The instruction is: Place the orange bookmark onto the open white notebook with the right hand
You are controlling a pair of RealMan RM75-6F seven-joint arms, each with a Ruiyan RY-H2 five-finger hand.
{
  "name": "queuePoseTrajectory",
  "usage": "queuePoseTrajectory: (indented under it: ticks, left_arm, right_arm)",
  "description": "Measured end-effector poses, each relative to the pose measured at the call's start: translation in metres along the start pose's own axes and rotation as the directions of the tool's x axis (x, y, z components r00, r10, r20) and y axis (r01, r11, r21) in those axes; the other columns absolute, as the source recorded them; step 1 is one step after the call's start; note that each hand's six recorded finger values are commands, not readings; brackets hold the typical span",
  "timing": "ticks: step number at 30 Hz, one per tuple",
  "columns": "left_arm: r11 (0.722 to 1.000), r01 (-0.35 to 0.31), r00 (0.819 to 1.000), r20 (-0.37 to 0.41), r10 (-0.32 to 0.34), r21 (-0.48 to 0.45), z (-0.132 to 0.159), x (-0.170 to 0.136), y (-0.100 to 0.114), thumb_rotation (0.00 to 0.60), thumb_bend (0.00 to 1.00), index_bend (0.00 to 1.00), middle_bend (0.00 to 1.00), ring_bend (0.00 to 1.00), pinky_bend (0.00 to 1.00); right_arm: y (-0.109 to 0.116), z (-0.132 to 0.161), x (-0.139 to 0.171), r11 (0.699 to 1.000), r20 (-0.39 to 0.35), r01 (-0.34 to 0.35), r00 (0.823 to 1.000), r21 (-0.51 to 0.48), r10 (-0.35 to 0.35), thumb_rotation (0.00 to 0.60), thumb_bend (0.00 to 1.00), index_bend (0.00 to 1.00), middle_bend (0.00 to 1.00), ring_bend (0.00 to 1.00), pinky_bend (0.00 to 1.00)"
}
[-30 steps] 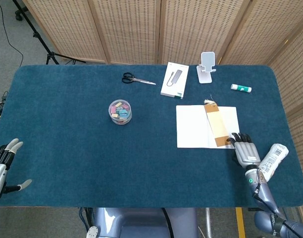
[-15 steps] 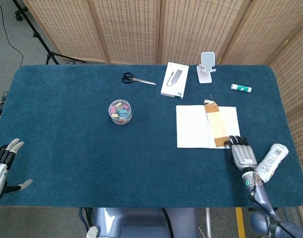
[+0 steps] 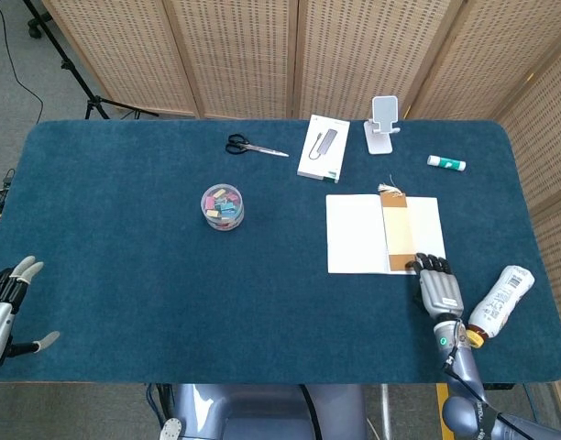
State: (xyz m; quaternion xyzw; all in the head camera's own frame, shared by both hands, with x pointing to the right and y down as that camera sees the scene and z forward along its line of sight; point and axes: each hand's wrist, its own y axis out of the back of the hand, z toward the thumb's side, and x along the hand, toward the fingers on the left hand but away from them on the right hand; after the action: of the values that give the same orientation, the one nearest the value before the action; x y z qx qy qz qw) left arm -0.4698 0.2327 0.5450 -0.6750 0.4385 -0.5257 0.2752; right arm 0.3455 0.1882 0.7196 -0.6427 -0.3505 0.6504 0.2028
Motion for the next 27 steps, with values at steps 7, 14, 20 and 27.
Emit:
queuePoseTrajectory:
  ticks: [7, 14, 20, 27]
  left_arm:
    - [1.000, -0.004, 1.000, 0.001, 0.004, -0.004, -0.0003, -0.0006, 0.0012, 0.600, 0.00, 0.00, 0.00, 0.00, 0.00]
    - [1.000, 0.000, 1.000, 0.003, 0.000, -0.003, 0.0003, -0.0007, 0.0001, 0.600, 0.00, 0.00, 0.00, 0.00, 0.00]
    - [1.000, 0.001, 1.000, 0.002, -0.001, -0.003, 0.0004, -0.0004, -0.0001, 0.600, 0.00, 0.00, 0.00, 0.00, 0.00]
    - [1.000, -0.001, 1.000, 0.002, 0.001, -0.005, 0.0000, -0.0004, 0.0005, 0.600, 0.00, 0.00, 0.00, 0.00, 0.00]
  right_arm:
    - [-0.0048, 0.0042, 0.0050, 1.000, 0.007, -0.014, 1.000, -0.002, 0.014, 0.600, 1.00, 0.23, 0.10, 0.00, 0.00]
    - [-0.0045, 0.0056, 0.0054, 1.000, 0.007, -0.004, 1.000, -0.010, 0.005, 0.600, 1.00, 0.23, 0.10, 0.00, 0.00]
    - [-0.0037, 0.0064, 0.0052, 1.000, 0.006, 0.000, 1.000, -0.009, 0.000, 0.600, 1.00, 0.23, 0.10, 0.00, 0.00]
    - [-0.0047, 0.0101, 0.0043, 1.000, 0.000, -0.004, 1.000, -0.011, 0.004, 0.600, 1.00, 0.23, 0.10, 0.00, 0.00]
